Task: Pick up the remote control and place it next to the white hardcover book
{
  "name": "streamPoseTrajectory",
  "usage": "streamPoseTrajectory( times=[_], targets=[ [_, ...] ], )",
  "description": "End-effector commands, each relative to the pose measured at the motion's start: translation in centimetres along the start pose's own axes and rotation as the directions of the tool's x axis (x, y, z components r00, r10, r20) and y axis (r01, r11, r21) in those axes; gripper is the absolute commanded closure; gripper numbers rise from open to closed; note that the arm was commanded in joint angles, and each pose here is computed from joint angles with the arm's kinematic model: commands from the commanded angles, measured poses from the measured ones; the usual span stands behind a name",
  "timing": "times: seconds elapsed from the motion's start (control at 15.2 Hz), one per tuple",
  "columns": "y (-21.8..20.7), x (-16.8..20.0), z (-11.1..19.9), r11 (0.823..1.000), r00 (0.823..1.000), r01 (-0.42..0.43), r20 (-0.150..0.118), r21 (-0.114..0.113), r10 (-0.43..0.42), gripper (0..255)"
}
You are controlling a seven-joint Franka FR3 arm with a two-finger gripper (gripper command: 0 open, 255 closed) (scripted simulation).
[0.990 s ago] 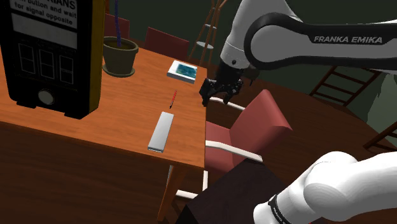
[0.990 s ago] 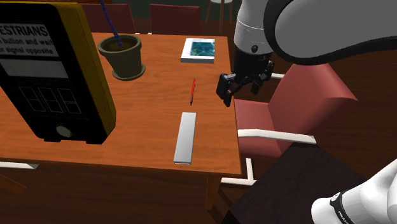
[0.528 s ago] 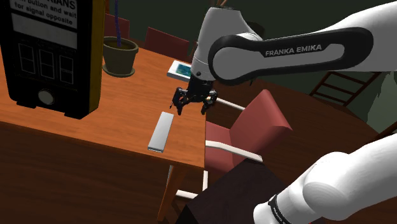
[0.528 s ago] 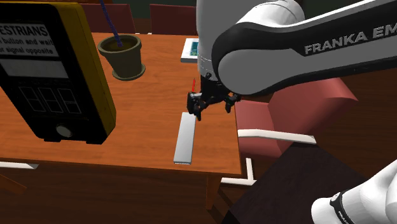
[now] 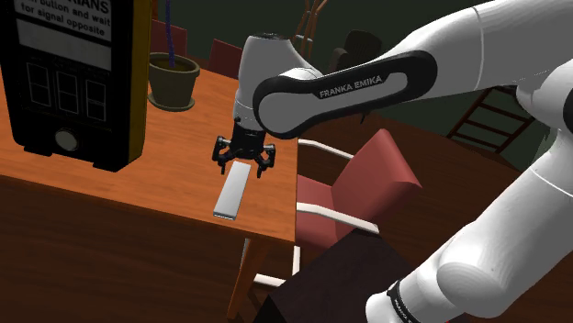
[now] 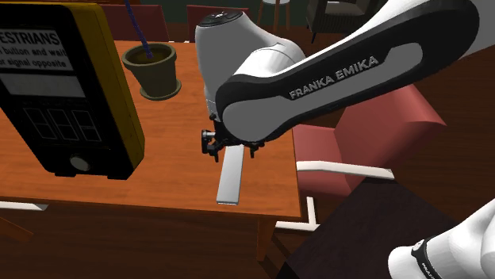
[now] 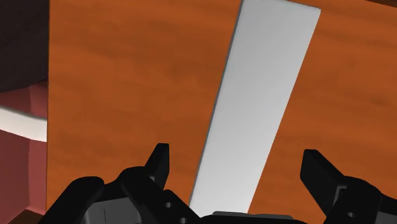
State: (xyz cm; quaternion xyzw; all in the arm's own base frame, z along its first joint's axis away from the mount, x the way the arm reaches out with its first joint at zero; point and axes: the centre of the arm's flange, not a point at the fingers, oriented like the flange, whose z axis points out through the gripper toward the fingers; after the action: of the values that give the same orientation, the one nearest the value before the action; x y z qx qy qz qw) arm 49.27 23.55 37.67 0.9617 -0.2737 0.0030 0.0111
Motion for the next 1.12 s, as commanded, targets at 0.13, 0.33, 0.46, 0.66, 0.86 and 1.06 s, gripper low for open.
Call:
streamPoseTrajectory(
  times=[0.13,0.33,0.46,0.66,0.86,1.06],
  targets=[
    [-0.9,0.3,2.2,1.000,1.000,-0.022,0.003,0.001,0.022,0],
    [-0.9,0.3,3.8,1.000,1.000,-0.022,0.003,0.001,0.022,0],
    [-0.9,0.3,4.6,1.000,1.000,-0.022,0.003,0.001,0.022,0],
    [-0.9,0.3,4.6,1.000,1.000,-0.022,0.003,0.001,0.022,0],
    [-0.9,0.3,4.6,1.000,1.000,-0.022,0.003,0.001,0.022,0],
    [-0.9,0.3,4.6,1.000,1.000,-0.022,0.003,0.001,0.022,255]
  ],
)
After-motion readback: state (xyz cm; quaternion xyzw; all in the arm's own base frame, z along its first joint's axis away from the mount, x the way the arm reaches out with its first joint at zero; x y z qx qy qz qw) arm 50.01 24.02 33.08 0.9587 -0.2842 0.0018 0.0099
